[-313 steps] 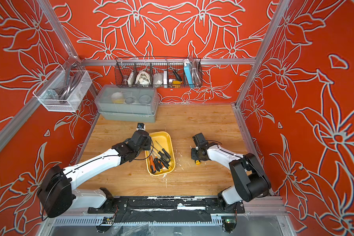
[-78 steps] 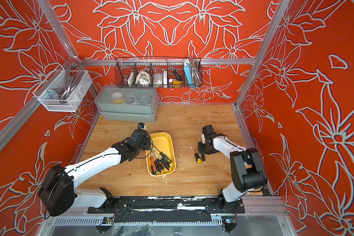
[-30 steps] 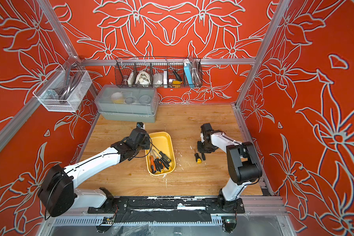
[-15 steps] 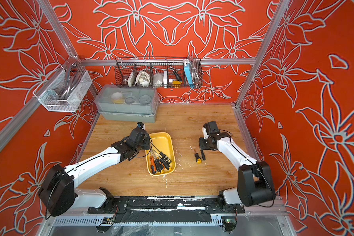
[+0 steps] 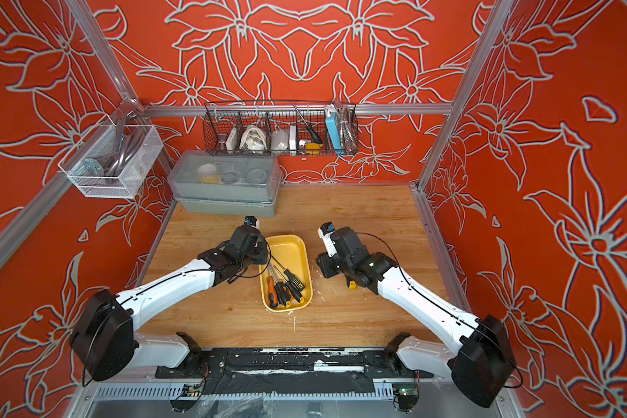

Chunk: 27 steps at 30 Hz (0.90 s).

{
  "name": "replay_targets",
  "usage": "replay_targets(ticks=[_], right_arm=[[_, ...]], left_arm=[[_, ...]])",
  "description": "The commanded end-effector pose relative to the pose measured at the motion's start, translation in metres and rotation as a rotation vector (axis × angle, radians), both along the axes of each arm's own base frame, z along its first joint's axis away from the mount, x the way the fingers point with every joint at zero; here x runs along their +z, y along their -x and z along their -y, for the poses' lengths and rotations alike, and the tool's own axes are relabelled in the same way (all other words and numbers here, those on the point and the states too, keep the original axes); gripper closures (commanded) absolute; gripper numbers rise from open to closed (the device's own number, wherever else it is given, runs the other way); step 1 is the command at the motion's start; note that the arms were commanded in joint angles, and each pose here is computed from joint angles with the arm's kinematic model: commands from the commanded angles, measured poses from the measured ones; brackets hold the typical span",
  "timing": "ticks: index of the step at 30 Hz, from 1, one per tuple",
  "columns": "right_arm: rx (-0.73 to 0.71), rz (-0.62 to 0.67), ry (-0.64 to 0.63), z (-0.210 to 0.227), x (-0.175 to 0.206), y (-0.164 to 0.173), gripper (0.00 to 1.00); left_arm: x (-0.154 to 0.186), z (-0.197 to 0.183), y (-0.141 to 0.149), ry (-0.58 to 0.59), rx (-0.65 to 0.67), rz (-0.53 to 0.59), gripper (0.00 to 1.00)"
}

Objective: Take out the screwdriver from the storage box
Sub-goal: Pick up the screwdriver from the storage box.

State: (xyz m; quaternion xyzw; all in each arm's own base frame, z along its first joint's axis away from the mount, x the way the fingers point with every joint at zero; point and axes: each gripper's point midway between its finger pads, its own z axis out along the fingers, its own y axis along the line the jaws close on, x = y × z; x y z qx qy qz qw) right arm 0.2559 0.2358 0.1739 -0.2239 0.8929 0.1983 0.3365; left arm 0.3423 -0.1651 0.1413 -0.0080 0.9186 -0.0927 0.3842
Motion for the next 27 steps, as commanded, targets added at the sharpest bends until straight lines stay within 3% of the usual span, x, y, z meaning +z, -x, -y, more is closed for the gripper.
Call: replay_targets(ticks=[1,13,27], right_arm=[[0.018,0.041,-0.007,-0.021,0.002,-0.001,0.61],[0.153,0.016,0.108,-0.087,-0.033,-0.003,0.61],[0.186,-0.081,0.256,-0.093,-0.078,0.0,0.61]], left_arm=[[0.025,0.013,-0.013,0.082,-0.014,0.054,1.0],[0.023,0.017,-0.013,0.09,-0.027,0.044,1.0],[0.021,0.017,-0.013,0.086,-0.03,0.041,1.0]])
